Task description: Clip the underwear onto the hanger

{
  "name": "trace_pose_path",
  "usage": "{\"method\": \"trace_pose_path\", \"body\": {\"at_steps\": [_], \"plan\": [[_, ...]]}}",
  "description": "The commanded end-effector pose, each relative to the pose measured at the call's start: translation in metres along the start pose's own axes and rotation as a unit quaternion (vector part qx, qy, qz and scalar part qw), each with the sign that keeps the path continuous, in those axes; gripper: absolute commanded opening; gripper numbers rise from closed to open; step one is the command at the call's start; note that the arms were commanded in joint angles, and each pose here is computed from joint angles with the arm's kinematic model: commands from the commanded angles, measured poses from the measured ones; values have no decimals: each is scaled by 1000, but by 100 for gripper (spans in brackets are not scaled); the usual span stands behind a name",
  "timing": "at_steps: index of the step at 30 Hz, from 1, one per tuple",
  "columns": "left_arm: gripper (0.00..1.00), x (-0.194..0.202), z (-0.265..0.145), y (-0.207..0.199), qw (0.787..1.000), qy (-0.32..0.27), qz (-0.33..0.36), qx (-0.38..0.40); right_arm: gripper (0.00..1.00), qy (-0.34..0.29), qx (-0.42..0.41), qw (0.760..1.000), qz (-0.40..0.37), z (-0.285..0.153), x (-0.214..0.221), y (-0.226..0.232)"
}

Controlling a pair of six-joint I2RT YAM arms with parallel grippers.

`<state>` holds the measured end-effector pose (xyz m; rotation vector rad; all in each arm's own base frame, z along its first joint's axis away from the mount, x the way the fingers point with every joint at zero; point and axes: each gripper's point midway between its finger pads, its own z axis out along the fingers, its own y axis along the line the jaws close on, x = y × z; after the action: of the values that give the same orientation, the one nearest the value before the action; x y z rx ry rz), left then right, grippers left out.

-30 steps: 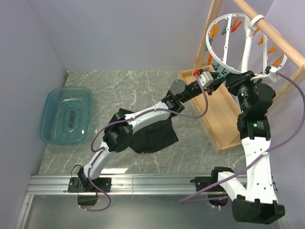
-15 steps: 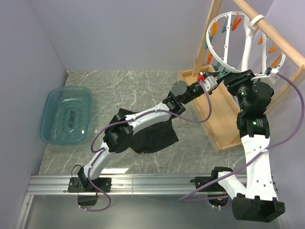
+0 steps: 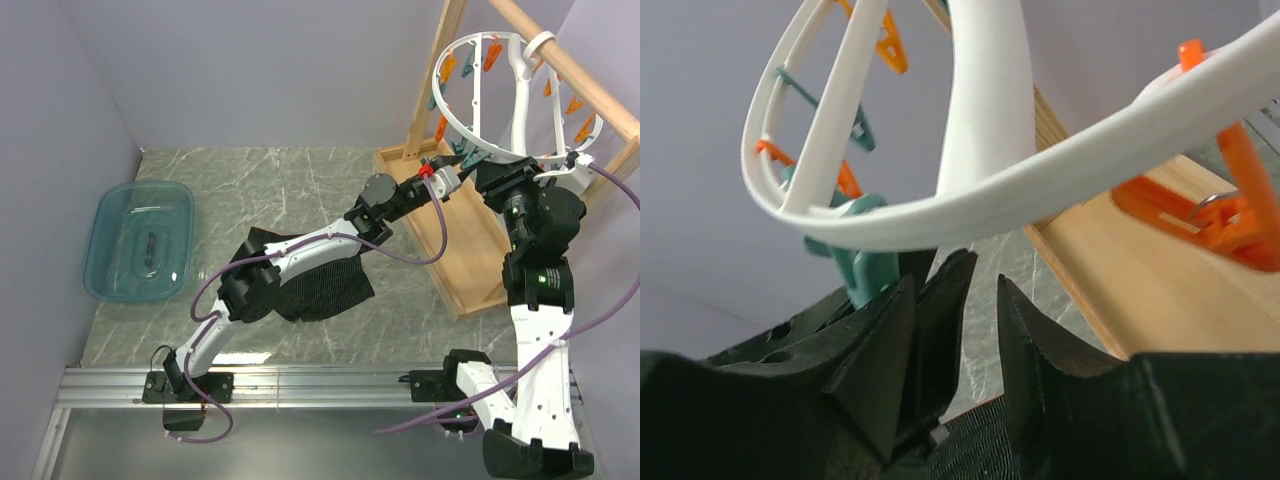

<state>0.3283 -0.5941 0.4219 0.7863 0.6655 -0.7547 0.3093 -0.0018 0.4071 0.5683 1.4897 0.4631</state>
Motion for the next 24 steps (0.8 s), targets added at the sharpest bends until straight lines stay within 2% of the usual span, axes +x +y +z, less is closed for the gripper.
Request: {"method": "trace_pose_path", "body": {"at_steps": [1, 5, 12, 24], "plan": [[0, -22, 6, -19, 999, -27, 3, 33, 47, -17, -32, 999, -16, -20, -18, 20], [0, -20, 5, -18, 999, -25, 5, 32, 47, -6, 0, 1000, -19, -20, -17, 10], [0, -19, 6, -21, 999, -26, 4, 36, 48, -8, -34, 999, -3, -27, -21, 23], [0, -16, 4, -26, 999, -25, 19, 43, 49, 11, -56, 996, 68, -4, -17, 31]]}}
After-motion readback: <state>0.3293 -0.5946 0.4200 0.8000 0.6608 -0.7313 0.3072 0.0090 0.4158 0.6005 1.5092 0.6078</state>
